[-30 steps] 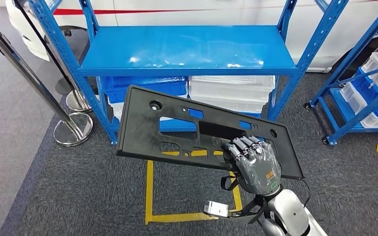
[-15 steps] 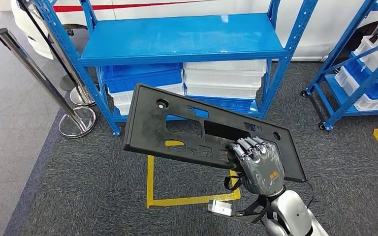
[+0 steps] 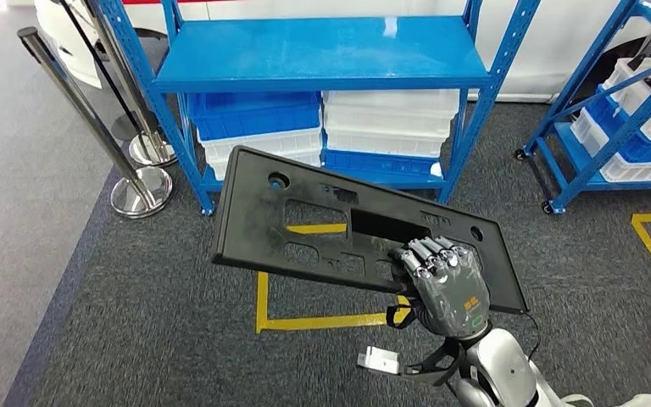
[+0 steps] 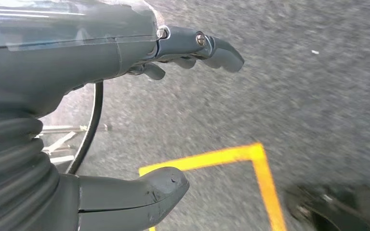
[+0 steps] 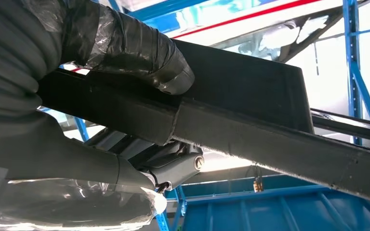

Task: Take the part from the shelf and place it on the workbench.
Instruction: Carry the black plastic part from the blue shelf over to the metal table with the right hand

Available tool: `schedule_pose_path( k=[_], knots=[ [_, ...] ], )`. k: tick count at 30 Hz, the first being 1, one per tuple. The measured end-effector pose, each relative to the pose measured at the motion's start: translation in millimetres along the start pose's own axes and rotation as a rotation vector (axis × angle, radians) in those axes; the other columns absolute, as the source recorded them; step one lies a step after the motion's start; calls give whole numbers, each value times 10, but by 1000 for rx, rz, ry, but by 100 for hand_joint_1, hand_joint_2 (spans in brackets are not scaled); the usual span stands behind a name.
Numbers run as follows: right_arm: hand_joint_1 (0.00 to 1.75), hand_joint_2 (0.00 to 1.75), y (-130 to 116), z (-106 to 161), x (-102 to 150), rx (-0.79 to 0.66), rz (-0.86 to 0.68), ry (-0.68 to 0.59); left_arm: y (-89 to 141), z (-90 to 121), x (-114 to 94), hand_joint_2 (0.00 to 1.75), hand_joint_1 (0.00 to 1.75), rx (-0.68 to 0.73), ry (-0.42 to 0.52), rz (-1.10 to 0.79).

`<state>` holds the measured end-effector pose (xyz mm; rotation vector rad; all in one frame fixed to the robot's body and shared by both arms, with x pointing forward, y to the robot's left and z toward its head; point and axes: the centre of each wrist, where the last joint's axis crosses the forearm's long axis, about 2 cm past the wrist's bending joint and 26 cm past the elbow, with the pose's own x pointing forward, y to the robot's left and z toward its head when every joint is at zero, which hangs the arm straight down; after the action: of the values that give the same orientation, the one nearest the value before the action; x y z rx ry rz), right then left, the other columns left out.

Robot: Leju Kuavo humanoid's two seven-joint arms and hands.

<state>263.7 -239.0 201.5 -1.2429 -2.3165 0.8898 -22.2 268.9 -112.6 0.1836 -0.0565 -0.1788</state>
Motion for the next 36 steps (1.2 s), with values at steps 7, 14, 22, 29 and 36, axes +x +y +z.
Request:
schedule_pose_path(
  k=[7,14,22,29,36],
  knots=[
    [175,175,-2,5,-6,1,2,2,-26,6,-4,175,0,-8,1,1],
    [175,175,-2,0,-18,19,-25,23,-33,8,-12,175,0,-18,-7,11],
    [175,175,16,7,-24,52,-77,48,-44,10,-16,175,0,-41,-21,33],
    [175,175,17,-4,-23,47,-82,50,-43,10,-26,175,0,-52,-19,40],
    [175,175,25,9,-30,51,-87,53,-54,12,-29,175,0,-57,-18,46]
  ],
)
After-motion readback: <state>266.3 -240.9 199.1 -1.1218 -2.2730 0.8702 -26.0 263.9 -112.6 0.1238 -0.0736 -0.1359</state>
